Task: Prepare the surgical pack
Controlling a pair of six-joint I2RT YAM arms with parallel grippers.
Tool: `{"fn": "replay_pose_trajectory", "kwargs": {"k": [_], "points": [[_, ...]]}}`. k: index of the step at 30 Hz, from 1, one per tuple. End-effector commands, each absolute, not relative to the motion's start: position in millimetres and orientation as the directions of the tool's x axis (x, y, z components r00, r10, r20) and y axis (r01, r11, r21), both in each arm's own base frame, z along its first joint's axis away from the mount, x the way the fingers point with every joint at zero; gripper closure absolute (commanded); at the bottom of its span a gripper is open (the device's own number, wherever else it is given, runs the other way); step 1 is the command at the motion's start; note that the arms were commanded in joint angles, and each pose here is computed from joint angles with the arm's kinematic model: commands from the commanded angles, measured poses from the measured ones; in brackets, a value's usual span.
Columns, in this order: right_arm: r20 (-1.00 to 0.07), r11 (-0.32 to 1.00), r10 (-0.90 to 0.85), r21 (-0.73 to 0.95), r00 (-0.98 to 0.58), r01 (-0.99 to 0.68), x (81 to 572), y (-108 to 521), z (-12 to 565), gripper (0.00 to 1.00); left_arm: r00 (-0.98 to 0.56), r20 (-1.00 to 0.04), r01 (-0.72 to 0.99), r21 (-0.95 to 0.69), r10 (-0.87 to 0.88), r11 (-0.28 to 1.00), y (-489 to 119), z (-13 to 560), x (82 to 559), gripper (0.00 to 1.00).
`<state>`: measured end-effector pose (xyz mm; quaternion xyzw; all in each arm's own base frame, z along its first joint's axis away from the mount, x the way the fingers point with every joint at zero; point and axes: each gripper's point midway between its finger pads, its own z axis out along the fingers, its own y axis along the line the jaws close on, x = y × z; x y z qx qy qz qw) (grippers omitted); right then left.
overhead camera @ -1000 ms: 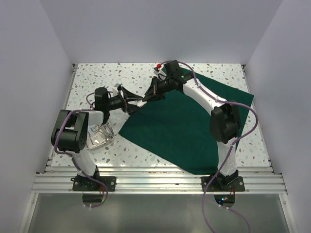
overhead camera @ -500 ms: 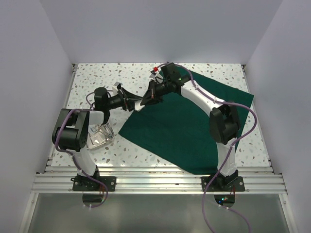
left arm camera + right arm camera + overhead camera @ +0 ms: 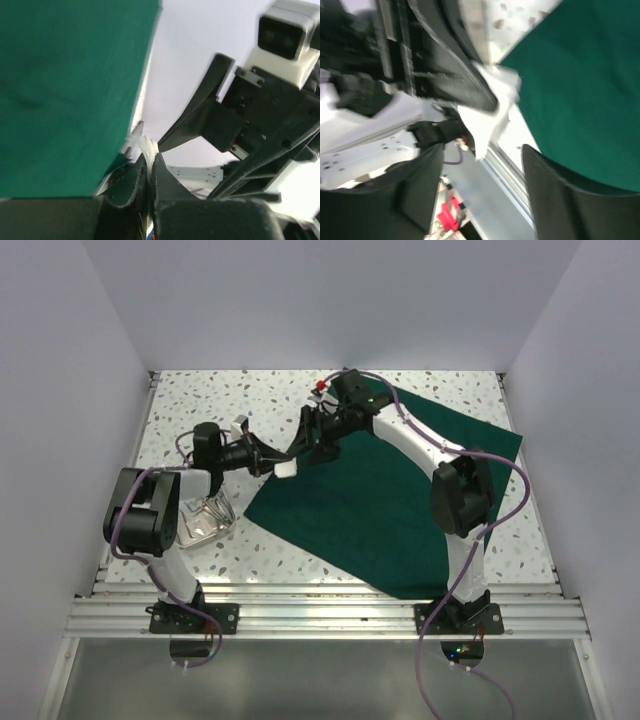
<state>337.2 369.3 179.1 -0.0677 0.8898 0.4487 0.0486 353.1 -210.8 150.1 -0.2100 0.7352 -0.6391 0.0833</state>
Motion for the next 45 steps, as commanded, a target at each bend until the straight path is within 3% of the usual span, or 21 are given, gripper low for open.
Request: {"fn": "replay_pose_trajectory", "kwargs": {"k": [1,4,6,13,19,35,38,41,42,45], "points": [[-0.23,0.671,-0.1,0.703,-0.968,-0.236,331,337,201,0.28,-0.927,-0.06,-0.094,-0.919,-0.371,0.384,-180,128,343,1.0],[-0.222,0.714,-0.106,0.661,-0.969,-0.229,328,313,190,0.24,-0.923,-0.217,-0.041,-0.765,-0.317,0.643,-136,120,345,1.0],[-0.214,0.735,-0.109,0.64,-0.971,-0.224,327,294,182,0.23,-0.892,-0.288,-0.05,-0.702,-0.347,0.71,-103,125,348,1.0],[-0.159,0.724,-0.137,0.657,-0.978,-0.209,308,284,161,0.23,-0.837,-0.331,-0.25,-0.477,-0.436,0.843,-16,109,307,1.0],[-0.136,0.726,-0.162,0.654,-0.977,-0.211,303,281,153,0.23,-0.84,-0.337,-0.33,-0.305,-0.426,0.893,29,93,295,1.0],[-0.119,0.712,-0.17,0.671,-0.978,-0.206,303,288,150,0.23,-0.827,-0.304,-0.393,-0.29,-0.473,0.873,72,48,318,1.0],[-0.117,0.71,-0.188,0.67,-0.975,-0.217,303,295,147,0.23,-0.828,-0.293,-0.411,-0.262,-0.478,0.873,80,42,320,0.91],[-0.129,0.714,-0.206,0.658,-0.97,-0.239,303,303,146,0.22,-0.822,-0.27,-0.454,-0.219,-0.501,0.864,88,37,315,0.77],[-0.137,0.713,-0.212,0.655,-0.968,-0.249,304,305,147,0.22,-0.818,-0.269,-0.466,-0.209,-0.509,0.86,90,37,313,0.67],[-0.142,0.715,-0.234,0.646,-0.962,-0.269,301,318,145,0.22,-0.807,-0.279,-0.482,-0.196,-0.52,0.854,90,42,307,0.57]]}}
